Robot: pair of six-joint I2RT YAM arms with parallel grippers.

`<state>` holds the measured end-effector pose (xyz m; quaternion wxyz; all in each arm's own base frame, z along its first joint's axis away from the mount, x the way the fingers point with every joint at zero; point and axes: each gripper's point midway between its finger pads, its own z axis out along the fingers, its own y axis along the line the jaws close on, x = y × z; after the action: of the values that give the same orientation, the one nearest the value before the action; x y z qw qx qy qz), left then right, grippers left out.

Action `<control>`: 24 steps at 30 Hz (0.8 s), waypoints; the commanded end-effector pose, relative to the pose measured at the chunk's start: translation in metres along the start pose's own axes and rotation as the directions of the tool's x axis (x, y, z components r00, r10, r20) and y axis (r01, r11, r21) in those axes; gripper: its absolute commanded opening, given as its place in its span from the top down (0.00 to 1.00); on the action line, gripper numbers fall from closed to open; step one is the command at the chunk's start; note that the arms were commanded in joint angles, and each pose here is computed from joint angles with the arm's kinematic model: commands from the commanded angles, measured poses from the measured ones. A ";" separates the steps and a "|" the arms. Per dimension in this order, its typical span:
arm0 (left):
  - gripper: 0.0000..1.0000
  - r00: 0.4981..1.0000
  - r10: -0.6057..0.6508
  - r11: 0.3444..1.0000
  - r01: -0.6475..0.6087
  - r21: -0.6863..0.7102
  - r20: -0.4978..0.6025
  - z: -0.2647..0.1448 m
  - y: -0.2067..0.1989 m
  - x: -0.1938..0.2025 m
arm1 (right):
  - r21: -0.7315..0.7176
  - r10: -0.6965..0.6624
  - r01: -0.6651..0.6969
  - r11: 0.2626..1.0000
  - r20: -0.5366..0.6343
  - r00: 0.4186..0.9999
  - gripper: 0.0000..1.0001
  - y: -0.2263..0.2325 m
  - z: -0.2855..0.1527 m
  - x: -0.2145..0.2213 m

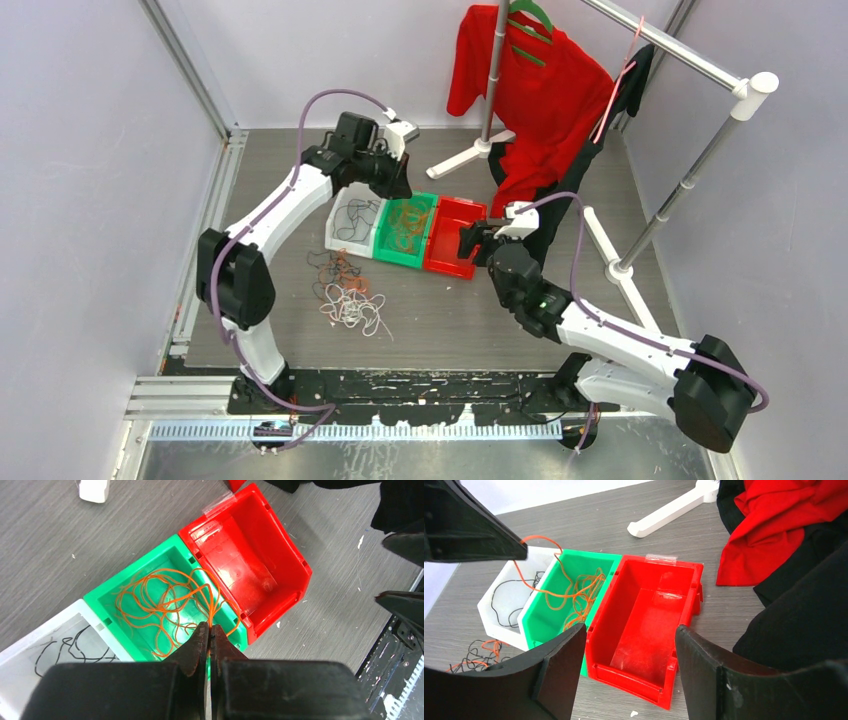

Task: Untangle the cables
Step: Place the cable in the bin.

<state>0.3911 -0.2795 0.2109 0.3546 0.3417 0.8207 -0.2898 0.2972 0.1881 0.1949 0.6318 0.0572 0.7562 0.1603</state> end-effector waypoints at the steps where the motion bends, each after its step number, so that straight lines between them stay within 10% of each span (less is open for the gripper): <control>1: 1.00 0.996 0.059 0.998 -0.059 0.001 0.070 0.004 0.000 -0.025 | 0.005 0.043 -0.044 0.999 0.056 0.998 0.30 -0.002 -0.004 -0.017; 24: 0.83 0.981 0.123 0.983 -0.141 -0.118 -0.151 0.034 0.049 0.041 | 0.010 0.041 -0.041 0.999 0.041 0.998 0.30 -0.005 -0.005 -0.015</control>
<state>0.4152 -0.2640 0.1546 0.3321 0.3755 0.8382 -0.2146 0.2948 0.1832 0.1957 0.6328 0.0611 0.7549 0.1609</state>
